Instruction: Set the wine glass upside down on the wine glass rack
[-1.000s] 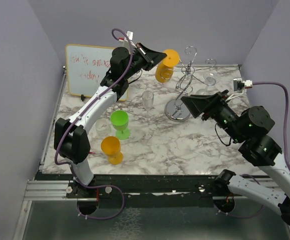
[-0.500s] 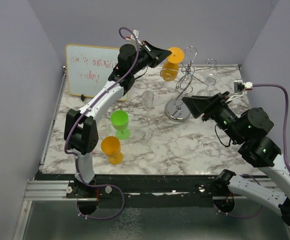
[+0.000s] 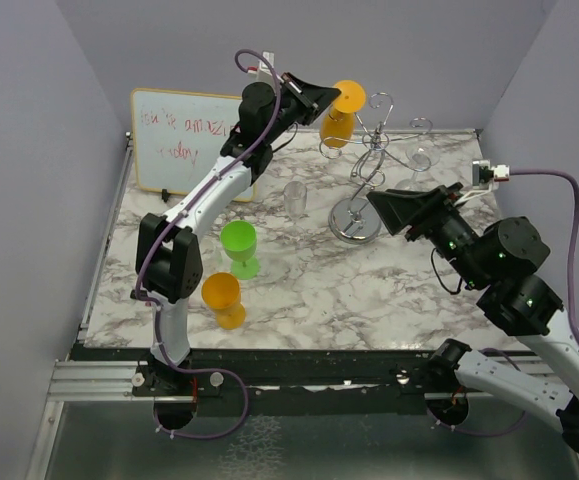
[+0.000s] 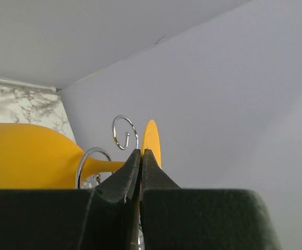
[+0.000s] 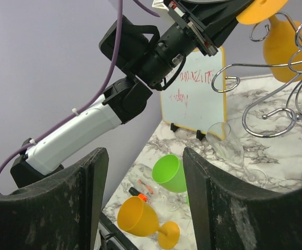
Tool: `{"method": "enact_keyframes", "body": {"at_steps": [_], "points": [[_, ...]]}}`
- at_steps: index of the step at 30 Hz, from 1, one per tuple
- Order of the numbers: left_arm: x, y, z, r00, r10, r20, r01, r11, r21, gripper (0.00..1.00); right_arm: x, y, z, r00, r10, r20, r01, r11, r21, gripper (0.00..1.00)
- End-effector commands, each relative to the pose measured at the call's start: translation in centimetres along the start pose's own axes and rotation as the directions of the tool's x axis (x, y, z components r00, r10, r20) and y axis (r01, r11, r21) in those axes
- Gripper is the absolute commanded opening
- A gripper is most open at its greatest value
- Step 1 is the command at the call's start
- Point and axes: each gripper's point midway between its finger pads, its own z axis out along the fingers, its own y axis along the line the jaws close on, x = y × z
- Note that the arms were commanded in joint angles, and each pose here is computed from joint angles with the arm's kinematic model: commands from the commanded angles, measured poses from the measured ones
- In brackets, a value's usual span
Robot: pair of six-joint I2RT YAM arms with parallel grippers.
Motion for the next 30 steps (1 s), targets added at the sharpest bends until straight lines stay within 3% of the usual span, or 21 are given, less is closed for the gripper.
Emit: {"method": "enact_keyframes", "body": {"at_steps": [1, 13, 30], "points": [[-1.5, 0.9, 0.4, 0.997, 0.029, 0.077, -0.028, 0.999, -0.019, 0.0, -0.5, -0.3, -0.2, 0.999, -0.01, 0.033, 0.009, 1.0, 0.013, 0.64], [-1.3, 2.4, -1.2, 0.997, 0.052, 0.053, -0.049, 0.997, -0.055, 0.0, 0.3, -0.2, -0.1, 1.0, 0.002, 0.006, -0.002, 1.0, -0.003, 0.64], [-0.3, 1.5, -2.8, 1.0, 0.029, 0.005, -0.029, 0.999, -0.031, 0.0, 1.0, -0.1, 0.0, 1.0, 0.018, -0.02, -0.019, 1.0, -0.01, 0.64]]}}
